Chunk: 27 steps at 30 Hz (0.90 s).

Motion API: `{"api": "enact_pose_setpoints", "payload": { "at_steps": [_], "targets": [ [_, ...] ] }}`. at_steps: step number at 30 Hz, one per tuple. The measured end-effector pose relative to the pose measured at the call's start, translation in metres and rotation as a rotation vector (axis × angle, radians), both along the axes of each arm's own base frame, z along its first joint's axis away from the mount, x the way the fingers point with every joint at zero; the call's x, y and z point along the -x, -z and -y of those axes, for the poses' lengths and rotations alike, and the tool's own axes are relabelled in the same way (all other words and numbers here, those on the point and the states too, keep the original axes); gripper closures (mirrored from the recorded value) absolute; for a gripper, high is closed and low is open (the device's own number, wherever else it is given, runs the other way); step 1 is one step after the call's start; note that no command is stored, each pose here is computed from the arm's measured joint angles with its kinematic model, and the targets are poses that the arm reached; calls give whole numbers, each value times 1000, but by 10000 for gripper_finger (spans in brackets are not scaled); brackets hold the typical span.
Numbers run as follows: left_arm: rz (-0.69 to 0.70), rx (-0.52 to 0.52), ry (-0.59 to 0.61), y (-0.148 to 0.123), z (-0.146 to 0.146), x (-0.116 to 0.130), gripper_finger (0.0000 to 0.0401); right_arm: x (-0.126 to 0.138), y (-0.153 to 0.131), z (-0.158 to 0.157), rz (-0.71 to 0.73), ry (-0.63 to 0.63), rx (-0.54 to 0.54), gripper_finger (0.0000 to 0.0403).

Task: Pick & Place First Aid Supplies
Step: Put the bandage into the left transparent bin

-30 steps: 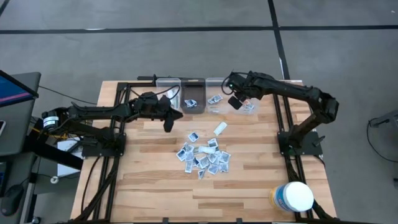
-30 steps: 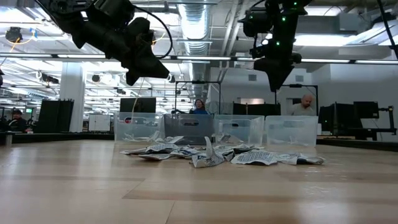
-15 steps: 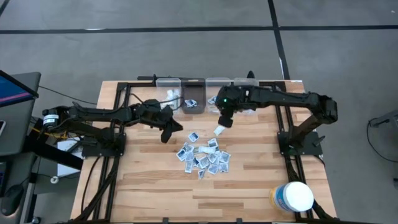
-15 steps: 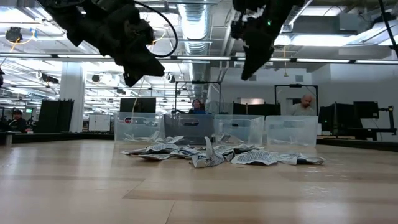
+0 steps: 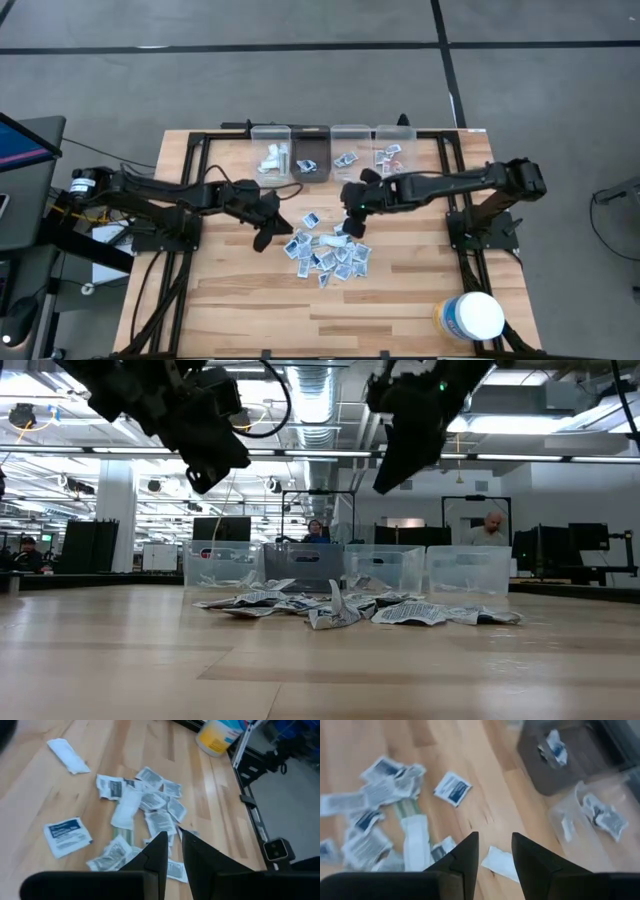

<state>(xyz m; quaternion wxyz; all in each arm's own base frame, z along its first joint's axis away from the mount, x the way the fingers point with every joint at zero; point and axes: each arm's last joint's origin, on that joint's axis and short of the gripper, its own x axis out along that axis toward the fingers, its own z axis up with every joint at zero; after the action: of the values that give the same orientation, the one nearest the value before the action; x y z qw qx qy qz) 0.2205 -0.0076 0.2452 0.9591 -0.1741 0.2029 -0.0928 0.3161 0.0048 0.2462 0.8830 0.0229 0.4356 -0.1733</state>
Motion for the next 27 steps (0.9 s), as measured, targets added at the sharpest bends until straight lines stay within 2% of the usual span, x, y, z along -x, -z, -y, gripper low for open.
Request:
{"api": "enact_pose_setpoints", "payload": {
  "at_steps": [3, 6, 18, 21, 27],
  "targets": [
    [2, -18, -4, 0, 8, 0, 344, 2, 14, -6, 65, 107, 6, 292],
    [7, -24, 5, 0, 13, 0, 344, 6, 26, -11, 96, 163, 15, 292],
    [14, -38, 26, -1, 17, 1, 344, 16, 62, -11, 110, 170, 25, 292],
    [15, -41, 21, -1, 16, 0, 344, 19, 77, -10, 56, 168, 35, 292],
    [23, -63, -13, -1, 15, 0, 344, 8, 112, -11, -27, 167, 50, 292]
  ]
}}
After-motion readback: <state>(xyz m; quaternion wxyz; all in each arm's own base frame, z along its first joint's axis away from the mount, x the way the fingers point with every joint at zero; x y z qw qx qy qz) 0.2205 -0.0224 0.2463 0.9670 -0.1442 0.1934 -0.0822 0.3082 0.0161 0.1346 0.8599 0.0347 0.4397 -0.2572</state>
